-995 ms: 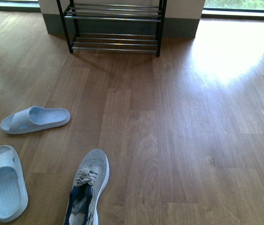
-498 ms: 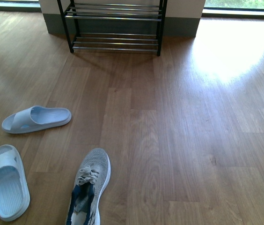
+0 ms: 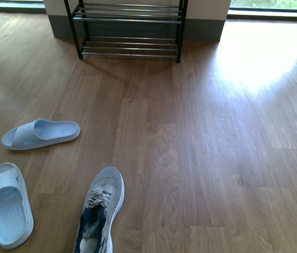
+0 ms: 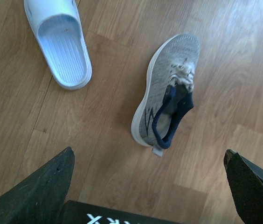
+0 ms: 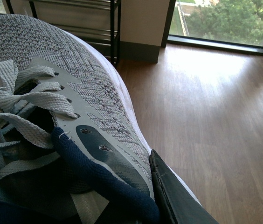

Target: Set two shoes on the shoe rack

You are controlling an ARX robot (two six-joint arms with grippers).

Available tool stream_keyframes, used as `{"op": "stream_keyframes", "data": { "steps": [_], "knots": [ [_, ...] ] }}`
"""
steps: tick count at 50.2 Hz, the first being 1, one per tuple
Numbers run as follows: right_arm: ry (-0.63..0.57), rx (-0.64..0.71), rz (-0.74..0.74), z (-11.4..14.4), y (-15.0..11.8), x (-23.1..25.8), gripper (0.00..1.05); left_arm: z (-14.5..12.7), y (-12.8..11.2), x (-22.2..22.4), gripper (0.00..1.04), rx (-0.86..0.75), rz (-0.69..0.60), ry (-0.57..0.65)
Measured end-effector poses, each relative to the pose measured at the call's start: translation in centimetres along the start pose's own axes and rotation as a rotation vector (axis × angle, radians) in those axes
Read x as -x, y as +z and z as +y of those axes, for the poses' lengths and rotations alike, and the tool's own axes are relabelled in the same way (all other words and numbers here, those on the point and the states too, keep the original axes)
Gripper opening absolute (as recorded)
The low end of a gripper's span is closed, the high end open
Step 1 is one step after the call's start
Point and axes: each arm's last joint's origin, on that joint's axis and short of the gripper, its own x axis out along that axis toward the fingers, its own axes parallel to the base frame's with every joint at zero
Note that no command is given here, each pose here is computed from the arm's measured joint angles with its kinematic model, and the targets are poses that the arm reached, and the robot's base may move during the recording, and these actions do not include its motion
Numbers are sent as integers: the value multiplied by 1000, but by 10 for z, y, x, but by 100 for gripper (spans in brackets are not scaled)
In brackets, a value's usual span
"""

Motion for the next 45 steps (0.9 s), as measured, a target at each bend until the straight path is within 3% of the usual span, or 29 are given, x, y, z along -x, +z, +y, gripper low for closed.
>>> {"op": "stream_keyframes", "data": {
  "steps": [33,45],
  "knots": [
    [0,0,0,0,0,0,1,-46,10,-125,95,-389,269,147],
    [0,0,0,0,0,0,1,-44,2,-171,95,-448,371,195]
  ]
}}
